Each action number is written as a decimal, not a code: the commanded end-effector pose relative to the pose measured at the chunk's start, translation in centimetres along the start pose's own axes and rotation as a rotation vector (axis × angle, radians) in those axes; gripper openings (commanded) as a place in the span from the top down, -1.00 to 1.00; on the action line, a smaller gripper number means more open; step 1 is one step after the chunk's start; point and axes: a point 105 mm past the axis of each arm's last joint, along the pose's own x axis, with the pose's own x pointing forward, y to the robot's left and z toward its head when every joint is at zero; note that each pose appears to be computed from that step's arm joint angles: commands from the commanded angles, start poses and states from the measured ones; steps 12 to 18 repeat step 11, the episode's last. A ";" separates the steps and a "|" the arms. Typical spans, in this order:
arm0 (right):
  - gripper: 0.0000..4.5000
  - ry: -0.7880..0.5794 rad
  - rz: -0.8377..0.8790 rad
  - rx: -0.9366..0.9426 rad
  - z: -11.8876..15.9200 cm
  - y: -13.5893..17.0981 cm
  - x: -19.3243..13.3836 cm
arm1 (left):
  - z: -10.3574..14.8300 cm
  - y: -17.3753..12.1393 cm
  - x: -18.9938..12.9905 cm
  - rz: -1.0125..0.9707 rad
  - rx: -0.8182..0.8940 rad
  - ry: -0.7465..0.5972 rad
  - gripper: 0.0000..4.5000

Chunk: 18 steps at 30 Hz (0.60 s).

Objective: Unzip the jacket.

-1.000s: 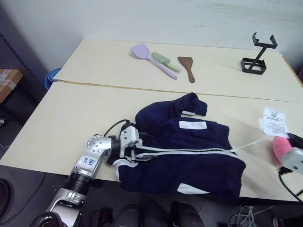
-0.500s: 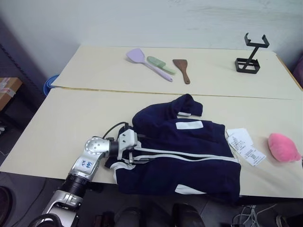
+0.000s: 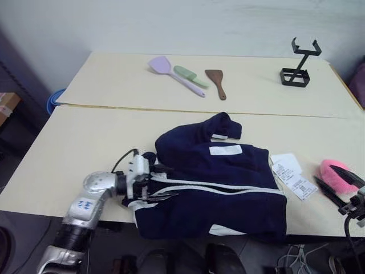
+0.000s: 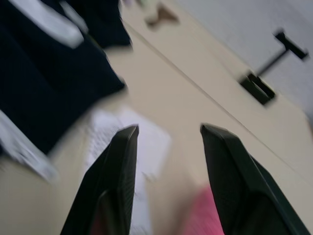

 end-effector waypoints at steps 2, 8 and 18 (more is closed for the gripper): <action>-0.74 -0.068 0.228 0.094 2.7 4.6 0.7 | 1.6 -0.3 -3.0 0.018 0.107 0.073 -1.00; -0.99 0.041 0.437 0.075 -0.1 8.2 -1.0 | -0.9 -1.1 -7.2 0.075 0.117 0.200 -1.00; -0.99 0.051 0.410 0.068 -1.0 7.5 -1.3 | -1.0 -1.8 -7.8 0.079 0.137 0.220 -1.00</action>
